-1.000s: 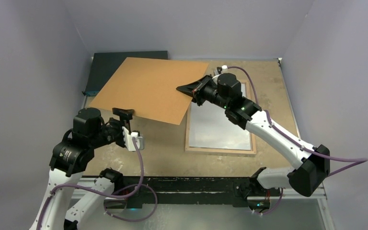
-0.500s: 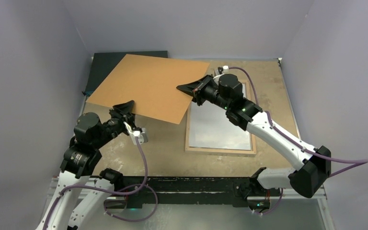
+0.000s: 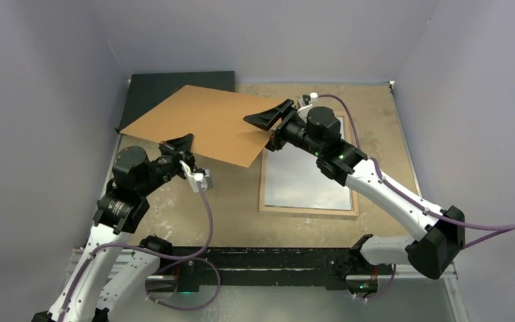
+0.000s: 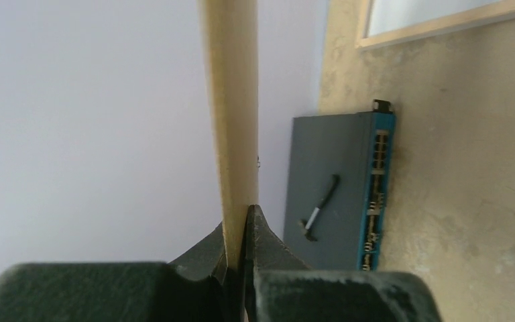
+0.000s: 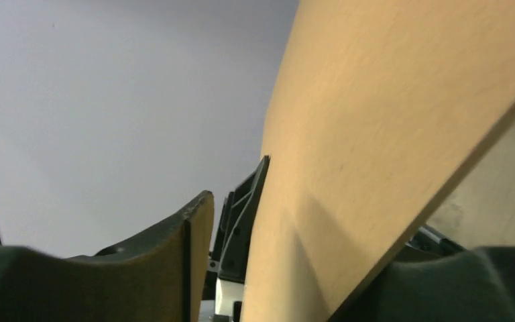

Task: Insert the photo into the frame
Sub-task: Turn over the photo frame item.

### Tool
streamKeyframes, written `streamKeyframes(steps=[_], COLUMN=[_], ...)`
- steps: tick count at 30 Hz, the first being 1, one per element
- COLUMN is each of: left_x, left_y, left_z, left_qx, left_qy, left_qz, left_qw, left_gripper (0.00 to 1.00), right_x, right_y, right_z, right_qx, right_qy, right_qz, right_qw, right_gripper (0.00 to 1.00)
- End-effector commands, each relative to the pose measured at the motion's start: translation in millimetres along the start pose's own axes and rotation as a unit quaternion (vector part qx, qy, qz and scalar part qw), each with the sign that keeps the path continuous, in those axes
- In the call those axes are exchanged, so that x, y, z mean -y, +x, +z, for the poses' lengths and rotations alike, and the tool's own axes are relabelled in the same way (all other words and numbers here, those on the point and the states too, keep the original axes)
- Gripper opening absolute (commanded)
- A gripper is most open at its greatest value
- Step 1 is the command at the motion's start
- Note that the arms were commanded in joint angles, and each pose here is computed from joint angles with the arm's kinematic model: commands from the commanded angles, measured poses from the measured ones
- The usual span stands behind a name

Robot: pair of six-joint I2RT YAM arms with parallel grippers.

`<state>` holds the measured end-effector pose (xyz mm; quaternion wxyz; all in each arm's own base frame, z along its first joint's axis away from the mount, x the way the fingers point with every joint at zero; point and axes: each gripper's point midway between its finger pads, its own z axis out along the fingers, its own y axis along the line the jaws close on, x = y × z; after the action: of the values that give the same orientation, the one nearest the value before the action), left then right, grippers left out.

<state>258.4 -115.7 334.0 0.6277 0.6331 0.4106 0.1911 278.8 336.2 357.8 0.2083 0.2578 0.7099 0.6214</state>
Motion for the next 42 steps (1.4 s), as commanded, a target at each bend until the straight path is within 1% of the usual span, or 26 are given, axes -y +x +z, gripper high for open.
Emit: streamKeyframes(steps=[1, 3, 4, 7, 10, 12, 14, 16, 19, 21, 25, 28, 32, 34, 35, 37, 39, 40, 42], left_x=[-46, -55, -60, -76, -100, -119, -140, -159, -172, -180, -178, -184, -191, -191, -191, -192, -194, -195, -197], left_y=[-20, -22, -23, -22, -23, -23, -26, -35, -50, -57, -65, -77, -100, -108, -111, -115, -117, -118, -122], left_z=[-1, 1, 3, 13, 23, 31, 37, 39, 41, 39, 34, 27, 20, 18, 18, 18, 20, 20, 22], left_qx=[0.03, 0.033, 0.033, 0.027, 0.023, 0.016, 0.018, 0.03, 0.05, 0.057, 0.061, 0.074, 0.109, 0.122, 0.126, 0.132, 0.137, 0.141, 0.15], left_qy=[-0.036, -0.035, -0.034, -0.025, -0.028, -0.035, -0.046, -0.054, -0.034, -0.031, -0.012, -0.006, 0.012, 0.021, 0.025, 0.027, 0.027, 0.027, 0.031], left_qz=[0.019, 0.01, 0.0, -0.044, -0.11, -0.167, -0.224, -0.273, -0.333, -0.362, -0.39, -0.434, -0.503, -0.535, -0.547, -0.567, -0.588, -0.592, -0.607], left_qw=[0.999, 0.999, 0.999, 0.998, 0.993, 0.985, 0.973, 0.96, 0.941, 0.93, 0.919, 0.898, 0.858, 0.836, 0.828, 0.812, 0.796, 0.793, 0.78], left_gripper=[0.0, 0.0, 0.0, 0.0, 0.0, 0.0, 0.0, 0.0, 0.0, 0.0, 0.0, 0.0, 0.0, 0.0, 0.0, 0.0, 0.0, 0.0, 0.0], right_x=[-37, -39, -42, -51, -52, -56, -56, -56, -61, -64, -75, -74, -52, -48, -46, -39, -22, -19, -6], right_y=[22, 16, 12, 2, -4, -2, -1, -3, -11, -17, -25, -28, -43, -39, -37, -32, -34, -34, -34], right_z=[-26, -32, -38, -56, -73, -87, -98, -107, -114, -116, -117, -108, -75, -68, -66, -61, -52, -50, -47], right_qx=[-0.046, -0.038, -0.034, -0.022, -0.008, -0.004, 0.008, 0.025, 0.058, 0.074, 0.099, 0.102, 0.101, 0.087, 0.081, 0.067, 0.054, 0.053, 0.053], right_qy=[-0.066, -0.066, -0.071, -0.092, -0.096, -0.111, -0.12, -0.133, -0.136, -0.127, -0.126, -0.134, -0.124, -0.162, -0.181, -0.21, -0.218, -0.225, -0.238], right_qz=[-0.077, -0.122, -0.145, -0.216, -0.285, -0.333, -0.362, -0.394, -0.443, -0.466, -0.507, -0.543, -0.59, -0.601, -0.601, -0.592, -0.571, -0.563, -0.55], right_qw=[0.994, 0.99, 0.986, 0.972, 0.954, 0.936, 0.924, 0.909, 0.884, 0.873, 0.847, 0.823, 0.791, 0.778, 0.774, 0.775, 0.79, 0.793, 0.799], right_gripper=[0.73, 0.96, 0.98, 0.99, 0.99, 0.99, 0.99, 0.99, 0.99, 0.99, 0.99, 0.99, 0.99, 0.99, 0.99, 0.99, 0.99, 0.99, 0.99])
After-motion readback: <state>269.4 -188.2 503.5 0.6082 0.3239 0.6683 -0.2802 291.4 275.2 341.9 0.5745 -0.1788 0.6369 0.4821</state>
